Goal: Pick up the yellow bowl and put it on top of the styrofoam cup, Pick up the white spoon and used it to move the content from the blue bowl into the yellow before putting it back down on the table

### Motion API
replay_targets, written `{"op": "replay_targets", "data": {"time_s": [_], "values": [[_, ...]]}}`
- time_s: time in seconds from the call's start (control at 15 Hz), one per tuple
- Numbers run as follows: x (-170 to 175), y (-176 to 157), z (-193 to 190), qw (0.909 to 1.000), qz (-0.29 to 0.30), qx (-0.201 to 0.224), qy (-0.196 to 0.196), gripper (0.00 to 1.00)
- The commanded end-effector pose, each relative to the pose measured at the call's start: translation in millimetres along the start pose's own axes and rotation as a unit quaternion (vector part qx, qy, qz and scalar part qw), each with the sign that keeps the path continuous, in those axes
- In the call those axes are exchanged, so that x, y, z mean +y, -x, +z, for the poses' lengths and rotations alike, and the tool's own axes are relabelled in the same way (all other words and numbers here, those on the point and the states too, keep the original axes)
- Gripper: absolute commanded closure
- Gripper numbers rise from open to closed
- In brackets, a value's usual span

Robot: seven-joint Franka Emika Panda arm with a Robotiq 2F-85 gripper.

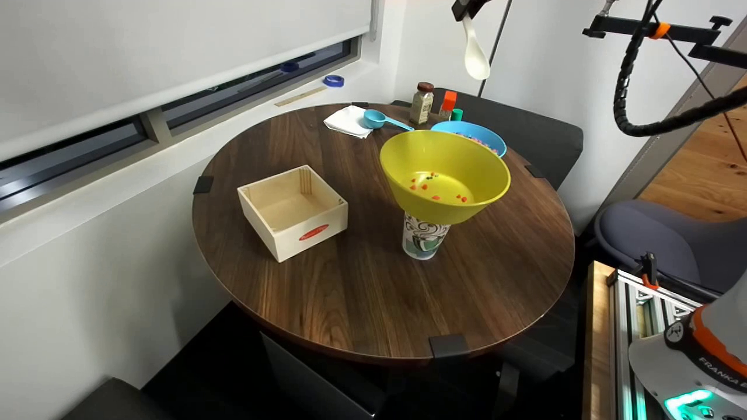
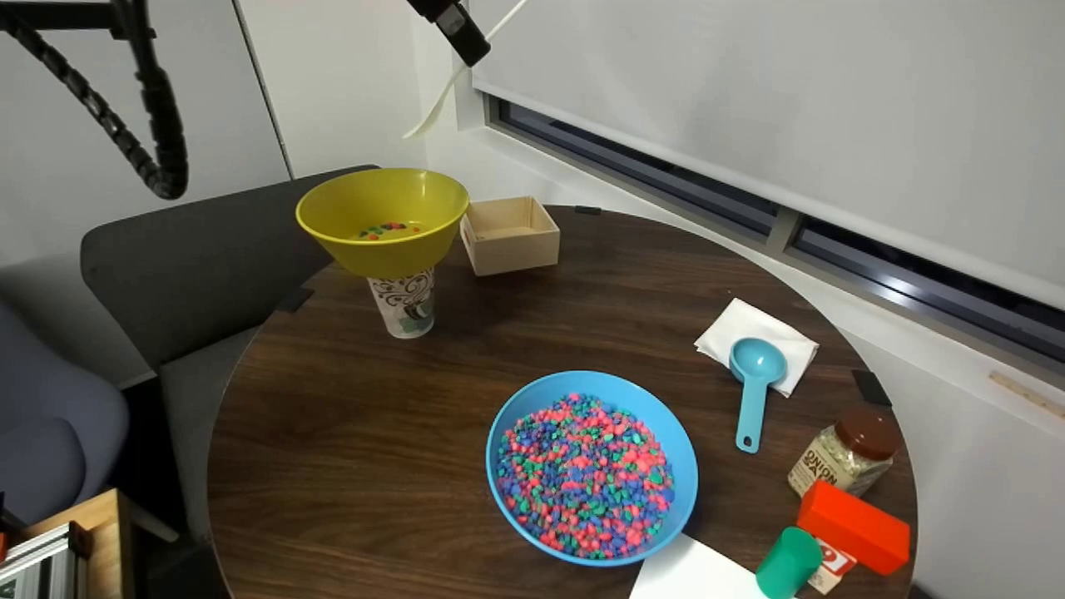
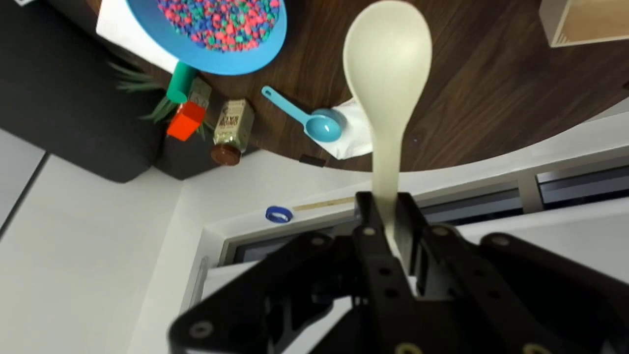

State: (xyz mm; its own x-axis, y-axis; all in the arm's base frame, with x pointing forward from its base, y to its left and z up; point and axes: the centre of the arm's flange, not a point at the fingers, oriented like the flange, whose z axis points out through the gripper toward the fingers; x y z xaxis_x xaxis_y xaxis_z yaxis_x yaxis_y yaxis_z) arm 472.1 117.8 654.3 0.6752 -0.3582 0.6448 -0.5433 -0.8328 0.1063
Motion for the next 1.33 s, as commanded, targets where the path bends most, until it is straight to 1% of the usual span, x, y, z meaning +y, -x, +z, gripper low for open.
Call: {"op": "replay_targets", "data": {"time_s": [0.0,0.07,0.2,0.4,0.6,0.73,0.8,1.07,1.13,1.27], "values": [[41.7,1.2,4.3,0.9947,0.049,-0.081,-0.04,0.97],[48.6,2.9,8.8,0.9913,0.063,-0.105,-0.049,0.97],[63.2,12.0,22.1,0.9848,0.077,-0.147,-0.052,0.97],[78.1,32.1,43.6,0.9709,0.099,-0.211,-0.055,0.97],[91.3,54.5,63.4,0.957,0.115,-0.262,-0.049,0.97],[100.6,67.2,74.2,0.9489,0.129,-0.285,-0.04,0.97],[106.8,73.7,82.2,0.9445,0.142,-0.295,-0.03,0.97],[120.4,102.7,109.2,0.9316,0.16,-0.326,-0.015,0.97],[121.8,111.1,115.7,0.9288,0.162,-0.333,-0.013,0.97],[125.6,128.2,128.4,0.9268,0.16,-0.34,-0.004,0.97]]}}
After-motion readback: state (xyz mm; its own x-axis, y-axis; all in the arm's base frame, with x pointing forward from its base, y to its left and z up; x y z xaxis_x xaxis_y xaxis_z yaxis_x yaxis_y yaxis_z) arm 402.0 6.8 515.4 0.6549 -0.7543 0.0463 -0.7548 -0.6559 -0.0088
